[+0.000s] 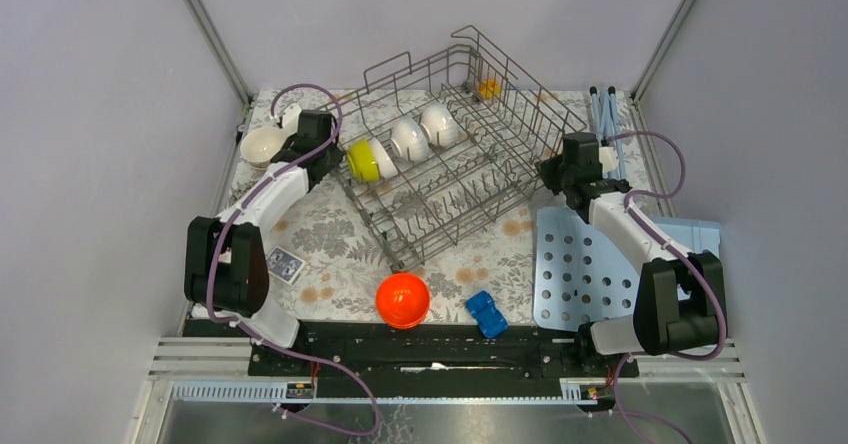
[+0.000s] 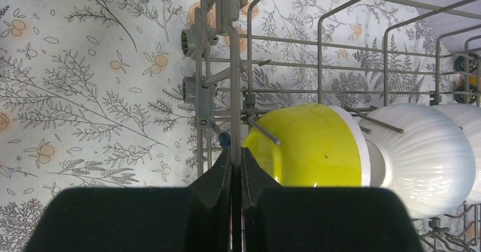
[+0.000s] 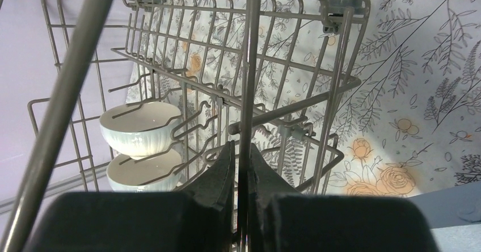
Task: Unload the bowls from the dish rack
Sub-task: Adjust the dish rack at the center of the board.
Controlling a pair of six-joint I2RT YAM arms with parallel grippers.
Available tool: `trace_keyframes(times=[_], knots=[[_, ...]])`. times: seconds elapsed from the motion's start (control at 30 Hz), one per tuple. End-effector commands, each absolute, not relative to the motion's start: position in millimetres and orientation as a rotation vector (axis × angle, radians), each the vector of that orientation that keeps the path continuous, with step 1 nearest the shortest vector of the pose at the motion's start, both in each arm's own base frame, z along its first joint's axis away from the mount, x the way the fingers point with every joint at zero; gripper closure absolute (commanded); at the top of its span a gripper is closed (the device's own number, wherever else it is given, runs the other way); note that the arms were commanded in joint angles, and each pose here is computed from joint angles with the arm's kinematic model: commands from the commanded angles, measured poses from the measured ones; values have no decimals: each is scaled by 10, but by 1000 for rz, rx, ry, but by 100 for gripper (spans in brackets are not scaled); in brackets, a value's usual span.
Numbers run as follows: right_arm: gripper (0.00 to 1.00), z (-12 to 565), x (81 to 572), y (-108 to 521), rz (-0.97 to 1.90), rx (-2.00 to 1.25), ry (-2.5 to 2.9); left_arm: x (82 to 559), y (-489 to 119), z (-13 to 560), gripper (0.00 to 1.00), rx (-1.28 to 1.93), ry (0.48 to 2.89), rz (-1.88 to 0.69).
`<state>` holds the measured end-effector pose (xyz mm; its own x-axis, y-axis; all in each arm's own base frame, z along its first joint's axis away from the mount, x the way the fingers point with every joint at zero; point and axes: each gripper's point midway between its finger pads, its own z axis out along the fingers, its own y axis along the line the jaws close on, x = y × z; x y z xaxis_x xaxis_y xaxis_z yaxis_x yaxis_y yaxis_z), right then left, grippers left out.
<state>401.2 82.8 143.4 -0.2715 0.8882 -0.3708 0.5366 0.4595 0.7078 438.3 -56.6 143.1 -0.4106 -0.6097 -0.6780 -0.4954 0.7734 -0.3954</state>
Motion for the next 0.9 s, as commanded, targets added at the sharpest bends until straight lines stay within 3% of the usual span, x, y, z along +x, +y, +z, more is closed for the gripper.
trace_keyframes(times=[0.0,0.3,0.43,0.53,0.67,0.87], knots=[[100,1856,3871,1566,858,763,2041,4806,-380,1950,100,-814,1896,-222],[100,1763,3720,1905,918,757,2085,4814,-292,1901,100,-844,1911,-225],[100,1752,3689,1918,914,771,2078,4740,-340,1902,60,-828,1943,-253],[100,1758,3687,1891,902,782,2071,4662,-370,1955,40,-817,1939,-280],[100,1755,3678,1868,894,791,2065,4525,-424,1990,34,-813,1947,-325],[100,1697,3604,1791,864,791,2060,4252,-523,1962,37,-811,2007,-382]])
